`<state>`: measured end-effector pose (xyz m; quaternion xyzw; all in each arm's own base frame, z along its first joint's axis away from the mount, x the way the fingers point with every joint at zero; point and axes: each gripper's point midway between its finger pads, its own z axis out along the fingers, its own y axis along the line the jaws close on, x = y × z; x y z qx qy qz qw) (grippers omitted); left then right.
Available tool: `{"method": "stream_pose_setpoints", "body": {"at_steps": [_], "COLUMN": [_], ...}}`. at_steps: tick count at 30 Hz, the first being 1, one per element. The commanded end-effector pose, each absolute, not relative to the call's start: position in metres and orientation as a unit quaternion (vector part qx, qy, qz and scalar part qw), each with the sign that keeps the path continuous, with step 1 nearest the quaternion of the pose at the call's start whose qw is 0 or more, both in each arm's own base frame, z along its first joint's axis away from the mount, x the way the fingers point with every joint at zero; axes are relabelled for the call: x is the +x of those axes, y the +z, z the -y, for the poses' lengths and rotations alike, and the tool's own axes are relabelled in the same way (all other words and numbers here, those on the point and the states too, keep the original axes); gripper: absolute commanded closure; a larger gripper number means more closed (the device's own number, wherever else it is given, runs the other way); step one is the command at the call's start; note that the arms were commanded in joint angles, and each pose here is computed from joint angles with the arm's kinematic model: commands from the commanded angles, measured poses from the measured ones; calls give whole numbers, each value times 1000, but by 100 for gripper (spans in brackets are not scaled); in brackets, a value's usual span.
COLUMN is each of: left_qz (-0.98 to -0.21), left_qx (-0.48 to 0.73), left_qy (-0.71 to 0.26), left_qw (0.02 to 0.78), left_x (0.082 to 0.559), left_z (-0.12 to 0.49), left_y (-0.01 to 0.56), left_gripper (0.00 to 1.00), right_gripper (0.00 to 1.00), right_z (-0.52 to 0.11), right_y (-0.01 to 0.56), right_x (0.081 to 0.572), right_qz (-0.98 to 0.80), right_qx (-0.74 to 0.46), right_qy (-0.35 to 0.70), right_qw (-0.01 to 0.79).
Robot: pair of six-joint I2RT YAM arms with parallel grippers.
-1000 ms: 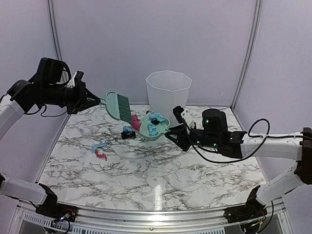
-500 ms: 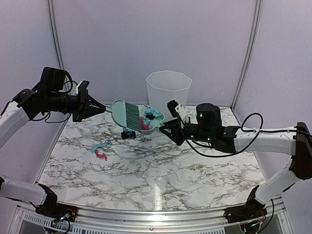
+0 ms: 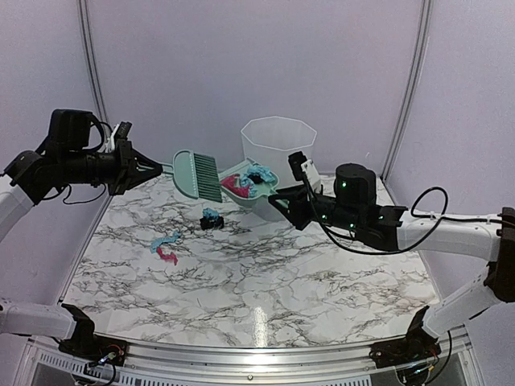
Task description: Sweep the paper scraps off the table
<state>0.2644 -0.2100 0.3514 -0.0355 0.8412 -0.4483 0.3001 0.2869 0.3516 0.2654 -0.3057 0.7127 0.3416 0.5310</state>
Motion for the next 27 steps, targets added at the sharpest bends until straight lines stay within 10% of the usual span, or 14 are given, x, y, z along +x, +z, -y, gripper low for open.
{"method": "stream_pose_setpoints", "body": {"at_steps": [1,27], "left_qz": [-841,-839], "left_qx": [-26,-108], "left_qy": [-436,-341], "left_qw": [320,410], "left_x": [263,260], "left_z": [204,145], "left_y": [349,345], "left_gripper": [100,100], "right_gripper": [100,100], "right_z": [-350,-368], "right_y": [314,338], "right_x": [292,303], "right_qz": [-691,-697], "right_qx": [-249,-258], "right_qy": [374,377], "right_qw": [565,553]}}
